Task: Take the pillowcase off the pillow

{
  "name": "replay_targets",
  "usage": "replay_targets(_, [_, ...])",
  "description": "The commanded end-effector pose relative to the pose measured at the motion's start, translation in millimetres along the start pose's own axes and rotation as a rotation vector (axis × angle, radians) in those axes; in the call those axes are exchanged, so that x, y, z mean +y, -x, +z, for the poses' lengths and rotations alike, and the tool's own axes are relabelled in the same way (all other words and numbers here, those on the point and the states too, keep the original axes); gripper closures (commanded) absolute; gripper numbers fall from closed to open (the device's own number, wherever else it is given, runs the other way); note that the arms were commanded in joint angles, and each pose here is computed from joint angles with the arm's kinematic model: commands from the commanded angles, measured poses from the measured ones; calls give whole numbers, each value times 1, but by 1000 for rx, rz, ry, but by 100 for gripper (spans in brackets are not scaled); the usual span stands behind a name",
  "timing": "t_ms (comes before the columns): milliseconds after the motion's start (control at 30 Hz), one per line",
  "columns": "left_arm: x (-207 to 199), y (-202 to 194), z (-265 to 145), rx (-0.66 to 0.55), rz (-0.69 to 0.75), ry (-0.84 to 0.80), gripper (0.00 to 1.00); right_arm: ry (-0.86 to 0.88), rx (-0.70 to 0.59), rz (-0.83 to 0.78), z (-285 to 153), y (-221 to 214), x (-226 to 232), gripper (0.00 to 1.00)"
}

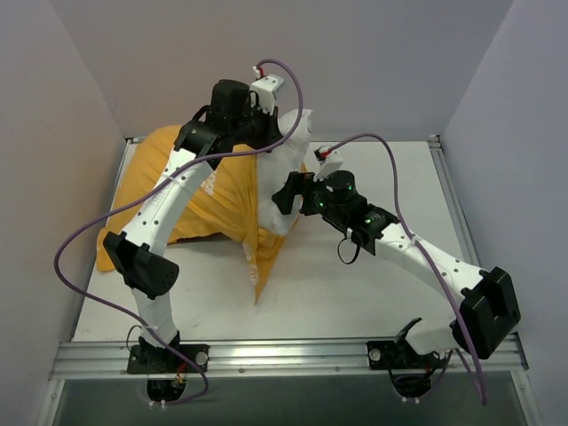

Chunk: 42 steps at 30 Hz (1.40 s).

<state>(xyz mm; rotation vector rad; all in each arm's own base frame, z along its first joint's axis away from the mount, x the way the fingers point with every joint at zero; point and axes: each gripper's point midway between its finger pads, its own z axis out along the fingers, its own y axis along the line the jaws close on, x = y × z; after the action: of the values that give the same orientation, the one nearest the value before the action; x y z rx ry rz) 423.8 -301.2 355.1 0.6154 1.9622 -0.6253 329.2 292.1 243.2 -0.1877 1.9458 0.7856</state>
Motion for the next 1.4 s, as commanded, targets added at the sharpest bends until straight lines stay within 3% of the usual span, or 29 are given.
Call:
replay_targets(0, [-18, 54, -27, -180, 20, -44, 98, -65, -86, 89, -1, 23, -9, 0])
replay_targets(133, [-23, 57, -27, -186, 20, -64, 98, -108, -49, 121, 10, 2, -25, 0])
replay_targets(333, [-35, 56, -27, -182, 13, -104, 98, 109, -73, 152, 32, -7, -8, 0])
replay_targets(567, [-67, 51, -21, -165, 1, -185, 98, 192, -124, 119, 53, 1, 2, 2])
replay_targets(600, [-70, 52, -21, -166, 2, -195, 98, 198, -131, 121, 53, 0, 2, 7])
replay_targets(667, [-73, 52, -21, -163, -8, -206, 98, 235, -144, 125, 53, 3, 7, 38])
replay_targets(733, [-72, 51, -21, -162, -1, -205, 98, 235, -144, 148, 53, 1, 4, 92])
replay_targets(767, [-71, 50, -21, -160, 1, -203, 98, 230, -153, 160, 52, 2, 3, 100])
replay_targets(900, [-64, 41, -18, -130, 18, -188, 98, 212, -179, 187, 45, 2, -3, 100])
replay_targets(933, [-60, 40, -19, -128, 60, -173, 92, 208, -185, 194, 41, 2, -4, 100])
replay_targets(967, [-56, 34, -19, -107, 80, -157, 67, 204, -192, 196, 39, 3, -5, 100])
replay_targets(1067, [-42, 30, -23, -93, 176, -96, 23, 206, -195, 207, 34, 3, -5, 100])
replay_targets(1133, [-33, 29, -29, -84, 215, -70, 7, 211, -190, 217, 34, 0, -5, 100])
replay_targets(1267, [-27, 33, -61, -95, 227, -77, 6, 239, -200, 247, 32, -1, -2, 100])
replay_targets(1367, [-16, 8, -78, -13, 274, -64, 6, 231, -191, 258, 34, -2, -3, 100])
